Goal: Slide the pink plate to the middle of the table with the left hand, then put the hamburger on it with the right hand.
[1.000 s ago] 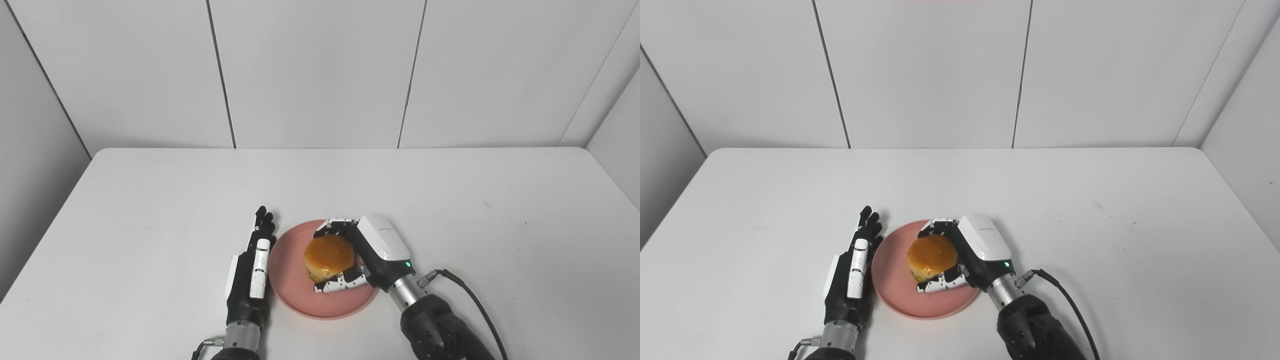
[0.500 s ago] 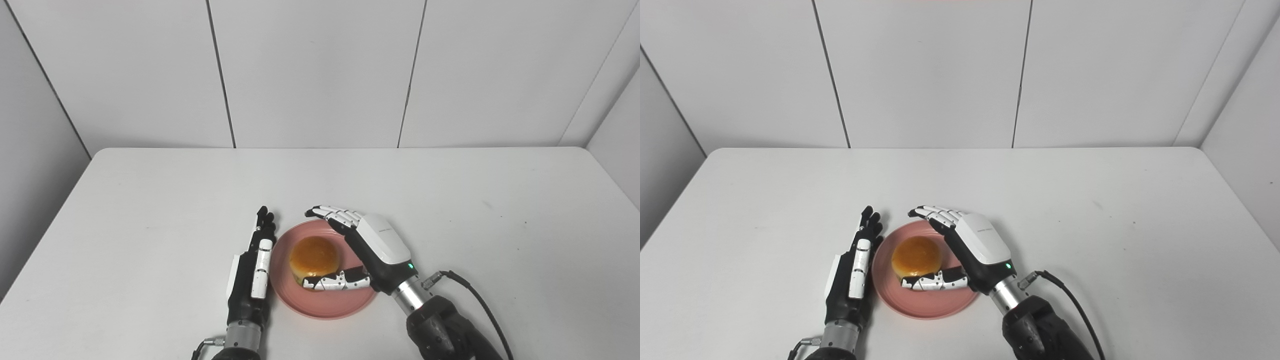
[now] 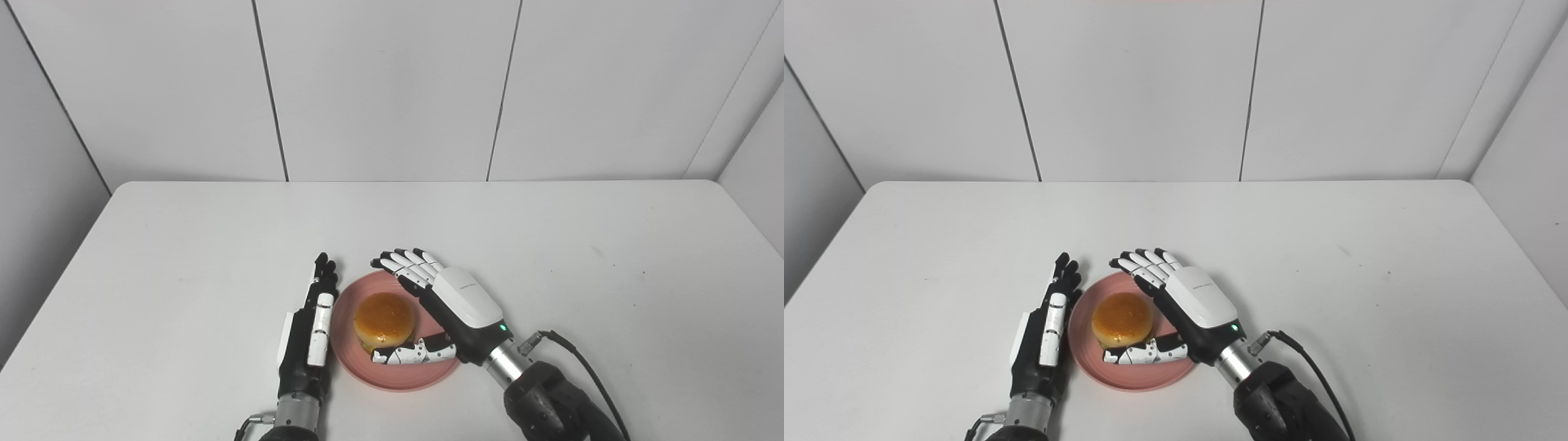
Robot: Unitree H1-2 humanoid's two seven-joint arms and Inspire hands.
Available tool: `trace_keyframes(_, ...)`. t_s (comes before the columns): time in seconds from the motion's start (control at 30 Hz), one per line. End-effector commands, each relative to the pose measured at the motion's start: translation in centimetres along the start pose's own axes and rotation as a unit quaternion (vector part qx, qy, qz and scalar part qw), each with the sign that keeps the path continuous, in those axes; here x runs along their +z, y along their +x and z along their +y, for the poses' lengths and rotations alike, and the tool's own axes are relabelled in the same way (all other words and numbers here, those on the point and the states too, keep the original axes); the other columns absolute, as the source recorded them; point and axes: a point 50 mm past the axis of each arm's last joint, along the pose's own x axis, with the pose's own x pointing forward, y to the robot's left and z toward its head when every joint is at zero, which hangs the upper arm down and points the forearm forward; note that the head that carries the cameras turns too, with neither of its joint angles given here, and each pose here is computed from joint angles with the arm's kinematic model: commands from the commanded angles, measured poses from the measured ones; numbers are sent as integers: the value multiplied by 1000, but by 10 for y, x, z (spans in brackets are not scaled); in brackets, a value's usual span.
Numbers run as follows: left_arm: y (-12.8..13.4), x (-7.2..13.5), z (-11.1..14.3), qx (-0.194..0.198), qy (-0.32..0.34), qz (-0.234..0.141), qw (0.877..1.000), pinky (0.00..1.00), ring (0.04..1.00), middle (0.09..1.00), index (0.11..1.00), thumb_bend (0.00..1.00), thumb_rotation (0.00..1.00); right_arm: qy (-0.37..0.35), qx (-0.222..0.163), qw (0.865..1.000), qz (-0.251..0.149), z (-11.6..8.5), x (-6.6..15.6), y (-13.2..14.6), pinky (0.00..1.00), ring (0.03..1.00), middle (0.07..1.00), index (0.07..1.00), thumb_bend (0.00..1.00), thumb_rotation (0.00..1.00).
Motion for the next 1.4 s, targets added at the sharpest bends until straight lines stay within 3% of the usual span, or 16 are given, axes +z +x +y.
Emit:
trace_keyframes(0.0,-19,-31,7,14,6,82,997,1000,1000,1000,1000,559,1000,-4,-23,1000,-20,-13,6,5,1000,963,941,899,640,786)
trace_keyframes(0.1,-19,-31,7,16,-8,81,997,1000,1000,1000,1000,559,1000,17,-46,999,-14,-13,3,1,996,955,947,907,639,773)
trace_keyframes(0.27,-17,-30,6,21,-25,79,996,1000,1000,1000,1000,554,1000,90,-103,990,5,-8,-6,-9,948,967,982,964,673,842)
trace_keyframes(0.43,-15,-30,8,12,-33,70,997,1000,1000,1000,1000,548,1000,153,-171,973,11,-2,-17,-21,916,982,998,995,650,896)
trace_keyframes(0.57,-13,-28,11,13,-28,62,998,1000,1000,1000,1000,537,1000,214,-197,957,21,4,-23,-28,969,1000,1000,1000,642,926)
trace_keyframes(0.83,-13,-28,16,9,-26,45,999,1000,1000,1000,1000,544,1000,292,-205,932,56,14,-24,-41,971,996,1000,1000,649,1000)
trace_keyframes(1.07,-14,-29,18,9,3,28,1000,1000,1000,1000,1000,537,1000,361,-195,908,81,23,-23,-43,982,1000,1000,1000,628,930)
trace_keyframes(1.2,-14,-29,20,11,5,27,1000,1000,1000,1000,1000,545,1000,406,-196,888,89,26,-22,-42,997,1000,1000,1000,591,877)
trace_keyframes(1.37,-13,-27,23,10,0,22,1000,1000,1000,1000,1000,536,1000,437,-197,872,102,27,-22,-41,1000,1000,1000,1000,587,878)
